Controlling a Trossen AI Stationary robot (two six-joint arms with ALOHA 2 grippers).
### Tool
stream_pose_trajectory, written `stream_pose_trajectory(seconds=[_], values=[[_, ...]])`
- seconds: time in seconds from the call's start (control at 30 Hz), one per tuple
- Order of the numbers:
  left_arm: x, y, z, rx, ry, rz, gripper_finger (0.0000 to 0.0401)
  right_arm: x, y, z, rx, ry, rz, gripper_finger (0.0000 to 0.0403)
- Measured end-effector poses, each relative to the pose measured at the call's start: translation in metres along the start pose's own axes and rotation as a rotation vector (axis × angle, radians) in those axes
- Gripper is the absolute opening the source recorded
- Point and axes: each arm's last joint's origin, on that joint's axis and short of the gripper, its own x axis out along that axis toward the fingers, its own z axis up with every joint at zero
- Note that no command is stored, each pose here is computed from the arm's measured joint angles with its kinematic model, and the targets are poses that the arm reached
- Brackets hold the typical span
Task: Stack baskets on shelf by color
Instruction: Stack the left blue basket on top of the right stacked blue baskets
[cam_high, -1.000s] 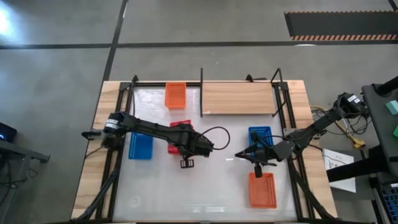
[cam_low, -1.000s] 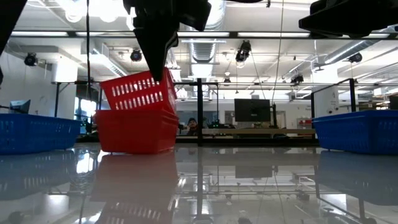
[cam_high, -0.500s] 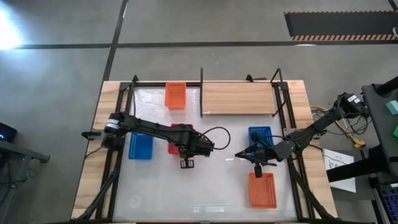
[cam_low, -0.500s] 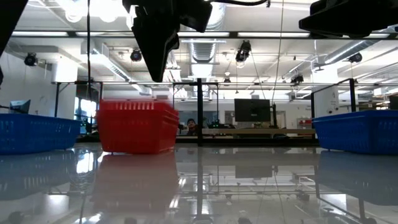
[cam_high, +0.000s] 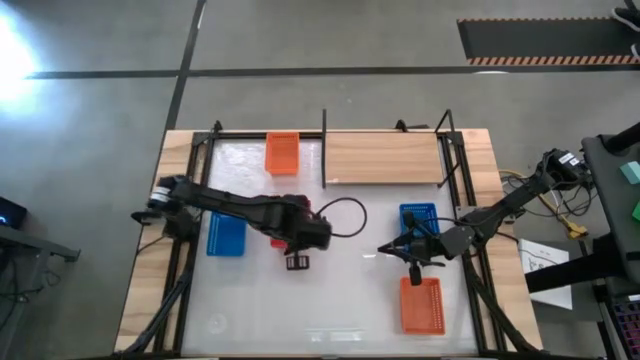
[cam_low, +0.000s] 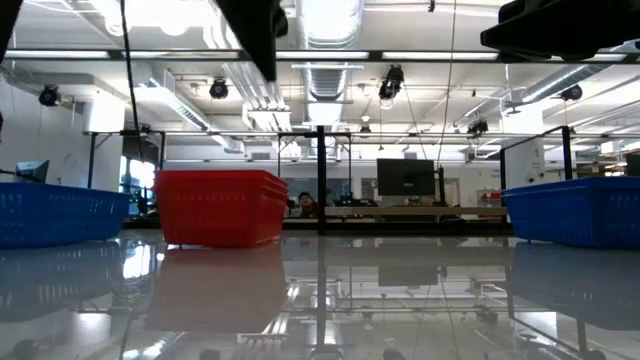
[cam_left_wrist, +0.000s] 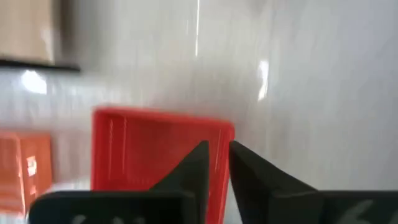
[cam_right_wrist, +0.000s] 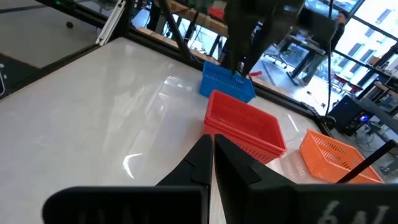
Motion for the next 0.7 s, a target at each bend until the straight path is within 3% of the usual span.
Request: stream_pose_trajectory(seconds=[0.1,0.27,0.43,0.7], values=[[-0.017,0.002,-0.012,0.006,-0.108,-0.029,0.0008,0.0,0.0,0.0,0.01,-0.001,0.0,0.0008],[-0.031,0.004,-0.046,0.006,-0.205,-0.074,0.0005,0.0,0.0,0.0,0.05,-0.002,0.0,0.0009],[-0.028,0.001,-0.087,0.037,-0.172,-0.103,0.0005,0.001,0.0,0.002,0.062,-0.02,-0.005,0.0009],[-0.009,-0.012,-0.127,-0.045,-0.031,-0.229,0.0028,0.001,-0.002,0.006,0.08,-0.064,-0.017,0.0009]])
